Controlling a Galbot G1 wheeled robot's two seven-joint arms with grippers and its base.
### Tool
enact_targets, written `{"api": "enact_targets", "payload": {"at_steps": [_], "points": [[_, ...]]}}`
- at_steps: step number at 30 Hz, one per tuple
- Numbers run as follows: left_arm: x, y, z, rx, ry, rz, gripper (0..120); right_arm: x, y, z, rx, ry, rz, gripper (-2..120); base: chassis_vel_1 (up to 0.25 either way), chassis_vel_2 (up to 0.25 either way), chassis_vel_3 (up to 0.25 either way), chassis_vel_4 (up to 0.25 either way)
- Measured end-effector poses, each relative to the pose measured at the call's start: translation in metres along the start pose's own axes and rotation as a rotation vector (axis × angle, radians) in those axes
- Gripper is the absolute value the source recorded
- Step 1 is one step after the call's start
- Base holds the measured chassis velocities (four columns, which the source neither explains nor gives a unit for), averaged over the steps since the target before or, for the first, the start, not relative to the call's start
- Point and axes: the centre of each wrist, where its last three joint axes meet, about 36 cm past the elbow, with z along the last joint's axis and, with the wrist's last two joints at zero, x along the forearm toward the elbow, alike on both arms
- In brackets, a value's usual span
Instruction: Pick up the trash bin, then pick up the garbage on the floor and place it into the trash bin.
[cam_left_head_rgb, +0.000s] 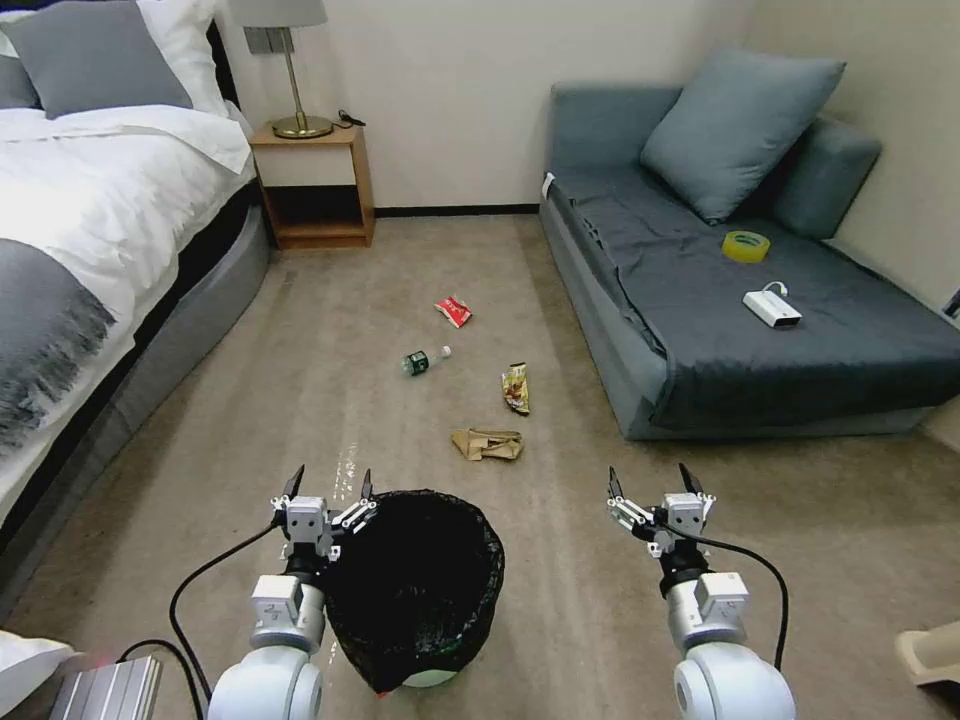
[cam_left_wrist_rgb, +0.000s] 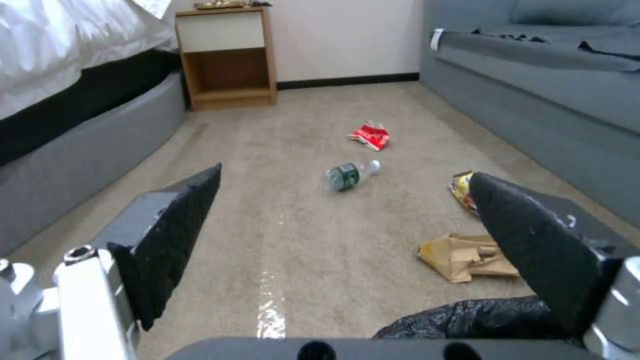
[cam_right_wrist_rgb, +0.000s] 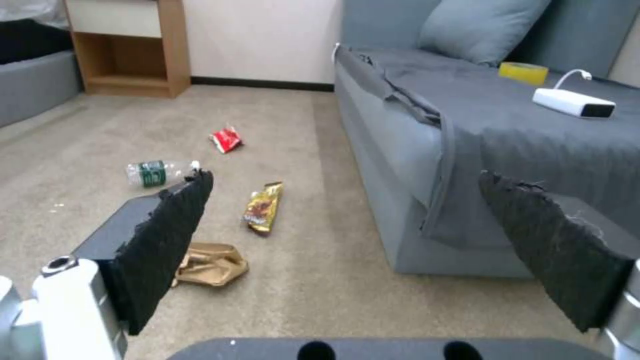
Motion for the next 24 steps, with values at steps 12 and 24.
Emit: {"api": "enact_targets", "payload": {"at_steps": [12,24], "points": [[0.0,0.0,0.0,0.0,0.0,0.0,100,0.0,0.0,0.0,0.0,0.0,0.0,100,0.0,0.0,0.0,0.0],[0.0,0.0,0.0,0.0,0.0,0.0,100,0.0,0.0,0.0,0.0,0.0,0.0,100,0.0,0.0,0.0,0.0]]}}
